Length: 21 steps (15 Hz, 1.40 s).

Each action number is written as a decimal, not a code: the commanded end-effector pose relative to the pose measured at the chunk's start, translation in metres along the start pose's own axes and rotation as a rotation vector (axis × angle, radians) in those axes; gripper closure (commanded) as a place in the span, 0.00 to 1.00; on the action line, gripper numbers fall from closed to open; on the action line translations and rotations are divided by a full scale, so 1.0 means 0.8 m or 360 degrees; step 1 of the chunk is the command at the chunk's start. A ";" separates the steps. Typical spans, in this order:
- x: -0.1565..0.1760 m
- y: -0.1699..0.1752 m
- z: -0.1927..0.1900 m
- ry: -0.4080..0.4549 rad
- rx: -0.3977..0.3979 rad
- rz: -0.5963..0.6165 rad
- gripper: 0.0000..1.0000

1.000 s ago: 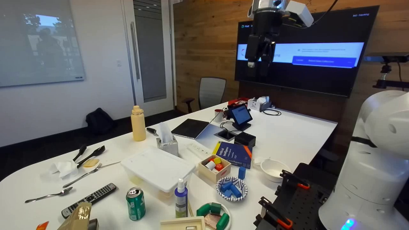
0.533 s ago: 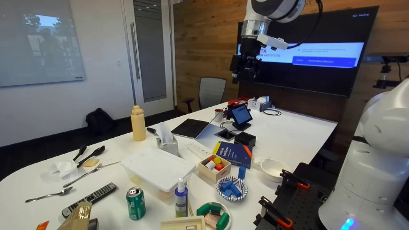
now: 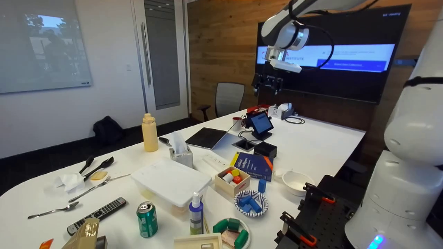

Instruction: Press the bottom button of the black object on the right

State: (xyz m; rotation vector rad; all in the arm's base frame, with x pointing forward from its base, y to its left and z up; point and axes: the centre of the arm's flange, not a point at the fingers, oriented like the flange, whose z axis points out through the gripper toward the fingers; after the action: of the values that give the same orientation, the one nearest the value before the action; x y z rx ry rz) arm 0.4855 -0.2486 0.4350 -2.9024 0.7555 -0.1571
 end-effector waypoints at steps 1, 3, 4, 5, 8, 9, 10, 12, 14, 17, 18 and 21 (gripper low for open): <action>0.101 0.046 0.047 0.0012 0.0022 0.0198 0.00; 0.137 0.078 0.085 0.0022 0.0027 0.0323 0.00; 0.154 0.096 0.105 0.0041 0.0017 0.0390 0.00; 0.170 0.113 0.124 0.0079 -0.0001 0.0449 0.00; 0.214 0.167 0.193 0.0130 -0.0052 0.0617 0.00; 0.223 0.181 0.218 0.0123 -0.0075 0.0665 0.00; 0.229 0.192 0.244 0.0104 -0.0099 0.0707 0.00; 0.237 0.207 0.289 0.0067 -0.0135 0.0774 0.00; 0.244 0.213 0.323 0.0045 -0.0161 0.0829 0.28; 0.253 0.217 0.355 0.0016 -0.0184 0.0879 0.51; 0.255 0.218 0.361 0.0021 -0.0196 0.0893 0.58; 0.256 0.217 0.376 -0.0004 -0.0215 0.0916 0.80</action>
State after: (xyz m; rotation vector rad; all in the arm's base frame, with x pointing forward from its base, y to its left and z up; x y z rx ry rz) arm 0.6013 -0.4536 0.1291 -2.6716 1.5729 -0.0806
